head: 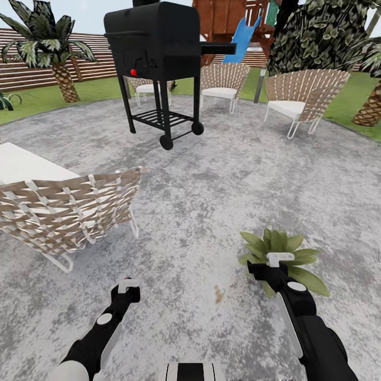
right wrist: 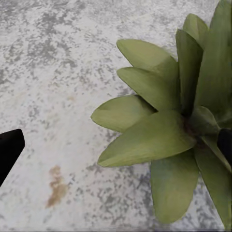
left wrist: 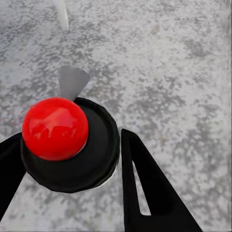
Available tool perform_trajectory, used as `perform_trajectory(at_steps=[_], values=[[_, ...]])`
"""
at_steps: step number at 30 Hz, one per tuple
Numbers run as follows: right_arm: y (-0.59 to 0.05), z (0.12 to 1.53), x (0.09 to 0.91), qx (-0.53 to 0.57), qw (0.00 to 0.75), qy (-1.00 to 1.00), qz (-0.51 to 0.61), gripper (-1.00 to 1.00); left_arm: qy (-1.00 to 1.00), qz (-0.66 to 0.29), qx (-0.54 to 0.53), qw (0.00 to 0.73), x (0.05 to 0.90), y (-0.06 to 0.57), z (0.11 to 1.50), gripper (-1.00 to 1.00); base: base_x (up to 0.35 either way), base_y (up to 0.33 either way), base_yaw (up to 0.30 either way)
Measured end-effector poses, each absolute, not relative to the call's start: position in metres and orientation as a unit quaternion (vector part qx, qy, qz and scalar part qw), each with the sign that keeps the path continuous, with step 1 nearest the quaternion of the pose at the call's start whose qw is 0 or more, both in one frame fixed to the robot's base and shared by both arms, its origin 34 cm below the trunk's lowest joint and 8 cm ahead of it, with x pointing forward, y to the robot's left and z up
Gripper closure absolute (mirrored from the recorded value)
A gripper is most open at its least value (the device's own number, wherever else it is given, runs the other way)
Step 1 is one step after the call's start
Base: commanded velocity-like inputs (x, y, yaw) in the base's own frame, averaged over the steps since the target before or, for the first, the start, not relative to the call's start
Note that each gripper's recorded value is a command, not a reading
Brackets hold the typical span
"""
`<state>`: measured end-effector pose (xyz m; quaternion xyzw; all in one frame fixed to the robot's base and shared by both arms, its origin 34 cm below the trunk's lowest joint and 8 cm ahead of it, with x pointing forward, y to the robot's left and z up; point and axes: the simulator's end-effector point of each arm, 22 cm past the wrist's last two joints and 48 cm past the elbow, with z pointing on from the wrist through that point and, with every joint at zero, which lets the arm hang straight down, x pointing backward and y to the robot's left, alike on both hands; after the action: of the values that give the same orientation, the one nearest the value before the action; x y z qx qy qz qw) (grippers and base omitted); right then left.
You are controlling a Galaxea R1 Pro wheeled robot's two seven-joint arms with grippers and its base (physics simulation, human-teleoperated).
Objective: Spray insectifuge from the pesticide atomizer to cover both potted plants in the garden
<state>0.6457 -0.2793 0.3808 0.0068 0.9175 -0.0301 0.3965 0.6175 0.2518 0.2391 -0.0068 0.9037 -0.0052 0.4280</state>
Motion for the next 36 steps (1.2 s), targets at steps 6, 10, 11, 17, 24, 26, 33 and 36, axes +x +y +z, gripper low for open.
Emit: perform_trajectory(at_steps=[6, 10, 11, 17, 24, 26, 33, 36], values=[[-0.2793, 0.3808, 0.6457, 0.007, 0.396, 0.918, -0.03, -1.0, 0.904, -0.005, -0.007, 0.428, 0.6172, 0.2518, 0.2389, 1.0, 0.0, 0.0, -0.3], [-0.2793, 0.3808, 0.6457, 0.007, 0.396, 0.918, -0.03, -1.0, 0.904, -0.005, -0.007, 0.428, 0.6173, 0.2517, 0.239, 1.0, 0.0, 0.0, -0.3], [-0.2793, 0.3808, 0.6457, 0.007, 0.396, 0.918, -0.03, -1.0, 0.904, -0.005, -0.007, 0.428, 0.6171, 0.2517, 0.2389, 1.0, 0.0, 0.0, -0.3], [-0.2793, 0.381, 0.6457, 0.007, 0.397, 0.917, -0.03, -1.0, 0.904, -0.005, -0.006, 0.428, 0.617, 0.2517, 0.239, 1.0, 0.048, 0.042, -0.3], [-0.2789, 0.3809, 0.6457, 0.006, 0.397, 0.917, -0.03, -1.0, 0.904, -0.005, -0.007, 0.428, 0.6169, 0.2518, 0.2391, 1.0, 0.206, 0.206, -0.171], [-0.2787, 0.381, 0.6458, 0.006, 0.397, 0.917, -0.03, -1.0, 0.904, -0.005, -0.006, 0.428, 0.6169, 0.2518, 0.2391, 1.0, 0.179, 0.167, -0.03], [-0.2784, 0.3808, 0.6458, 0.007, 0.396, 0.918, -0.029, -1.0, 0.904, -0.005, -0.007, 0.428, 0.6169, 0.2518, 0.2388, 1.0, 0.041, 0.038, -0.188], [-0.2783, 0.3808, 0.6458, 0.007, 0.396, 0.918, -0.029, -1.0, 0.904, -0.005, -0.007, 0.428, 0.6171, 0.2517, 0.2388, 1.0, 0.002, 0.002, -0.262]])
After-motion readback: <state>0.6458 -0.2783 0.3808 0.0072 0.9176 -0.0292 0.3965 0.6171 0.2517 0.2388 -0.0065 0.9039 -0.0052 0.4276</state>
